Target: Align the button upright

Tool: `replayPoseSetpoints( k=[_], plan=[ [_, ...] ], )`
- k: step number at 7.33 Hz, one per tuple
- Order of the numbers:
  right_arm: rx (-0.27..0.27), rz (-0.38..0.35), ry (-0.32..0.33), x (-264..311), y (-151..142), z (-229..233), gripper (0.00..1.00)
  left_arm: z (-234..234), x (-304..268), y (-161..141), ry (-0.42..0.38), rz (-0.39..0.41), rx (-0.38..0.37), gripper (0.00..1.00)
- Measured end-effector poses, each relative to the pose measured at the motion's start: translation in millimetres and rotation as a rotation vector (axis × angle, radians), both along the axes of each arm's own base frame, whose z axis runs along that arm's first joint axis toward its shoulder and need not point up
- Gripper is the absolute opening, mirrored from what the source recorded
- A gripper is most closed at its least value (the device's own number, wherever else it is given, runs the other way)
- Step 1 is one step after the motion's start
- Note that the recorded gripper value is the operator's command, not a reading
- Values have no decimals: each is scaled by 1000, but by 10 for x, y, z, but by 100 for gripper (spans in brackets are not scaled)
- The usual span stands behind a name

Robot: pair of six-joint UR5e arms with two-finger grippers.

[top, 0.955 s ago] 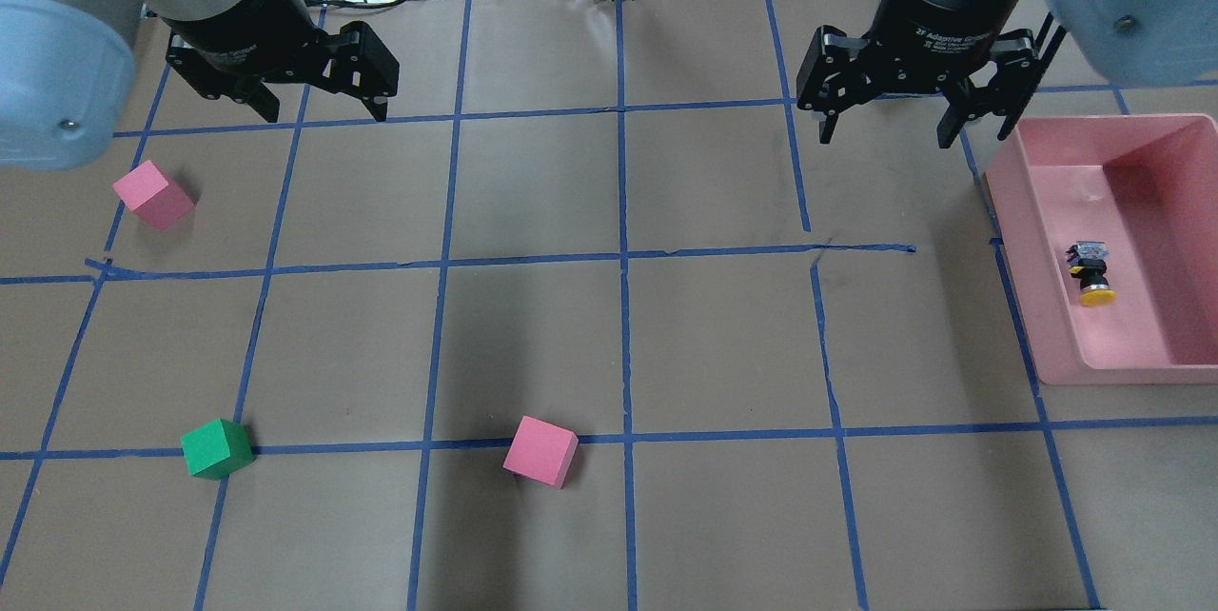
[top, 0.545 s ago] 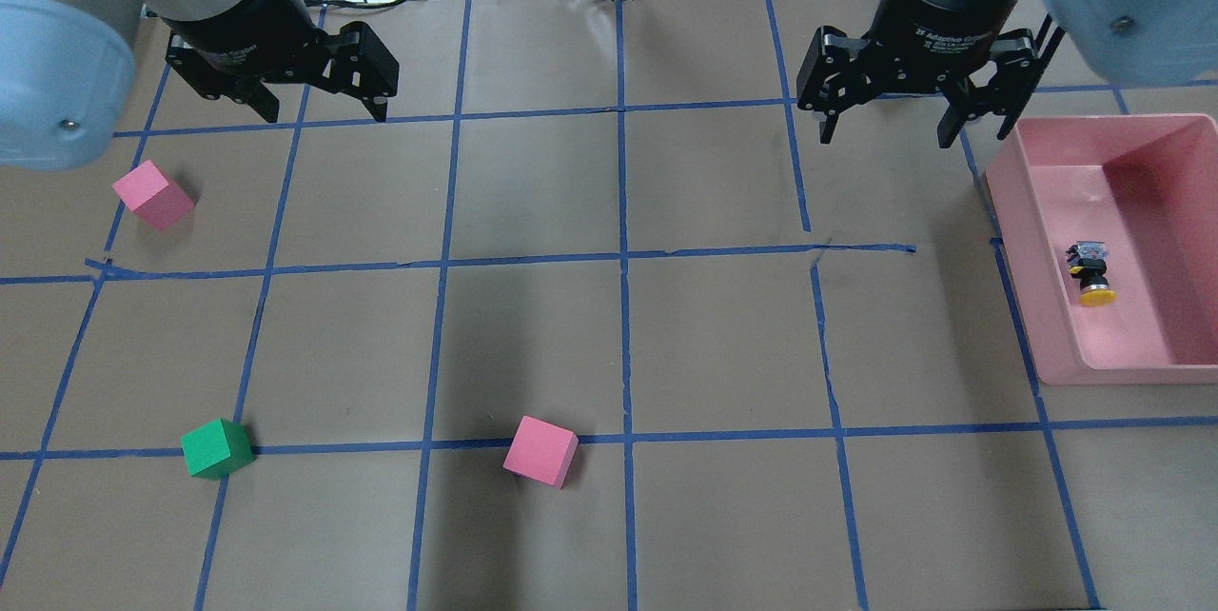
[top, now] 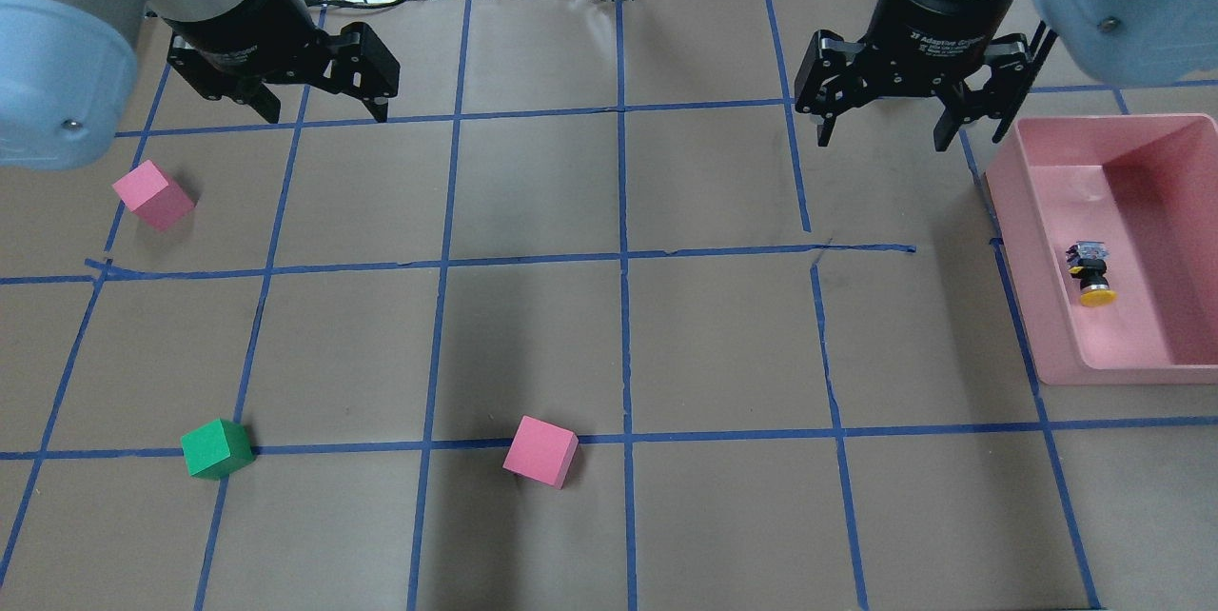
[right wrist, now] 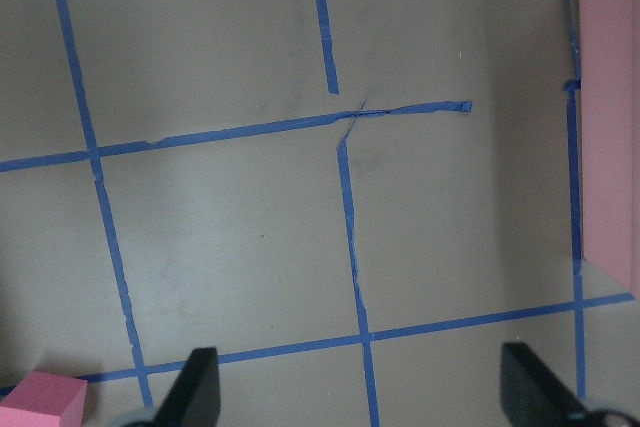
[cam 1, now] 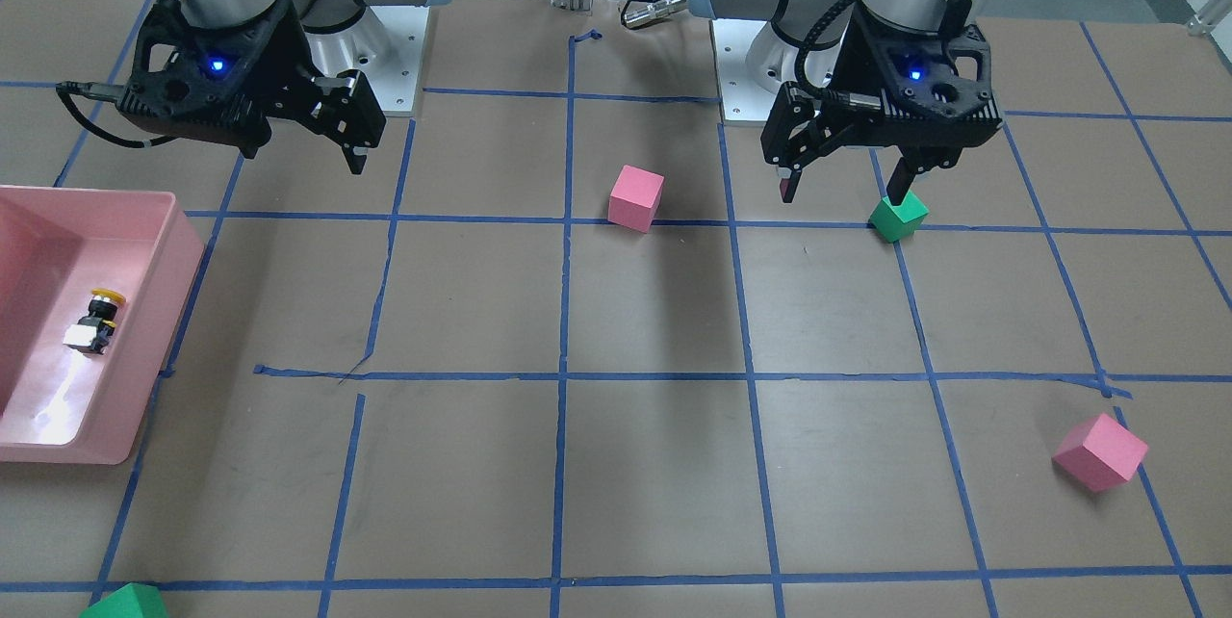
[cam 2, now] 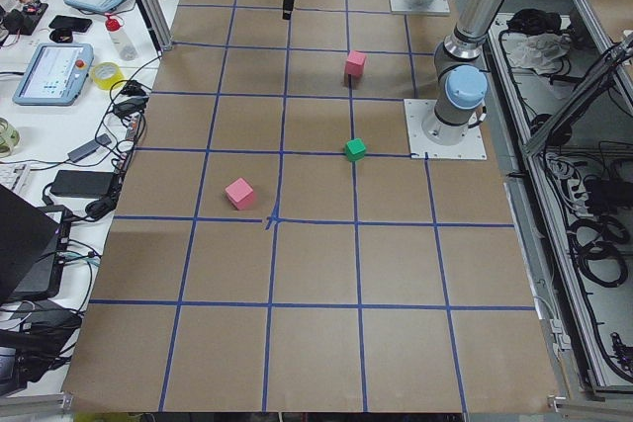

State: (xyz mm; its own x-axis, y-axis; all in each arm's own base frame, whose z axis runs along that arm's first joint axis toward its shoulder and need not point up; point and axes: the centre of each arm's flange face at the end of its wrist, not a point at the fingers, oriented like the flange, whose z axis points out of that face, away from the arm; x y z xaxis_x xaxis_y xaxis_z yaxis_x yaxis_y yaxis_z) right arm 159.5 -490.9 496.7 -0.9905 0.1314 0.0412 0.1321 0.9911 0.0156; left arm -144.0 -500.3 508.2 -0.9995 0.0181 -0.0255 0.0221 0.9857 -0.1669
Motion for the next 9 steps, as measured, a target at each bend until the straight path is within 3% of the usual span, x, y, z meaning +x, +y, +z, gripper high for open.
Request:
replayPoseSetpoints(
  k=[4,6,8,9],
  plan=[
    [-60,-20,1,-113,-152,5,100,-8,9,-7,-5,2,1,100],
    [-82,-64,4,-566,-306,6,100,-8,40,-13,-13,8,1,100],
    [-64,-45,10,-1338,-417,-54,100,-7,54,-13,-22,10,1,100],
    [-24,-54,4,-1740,-463,-275,100,-9,55,-14,-21,10,2,100]
  ],
)
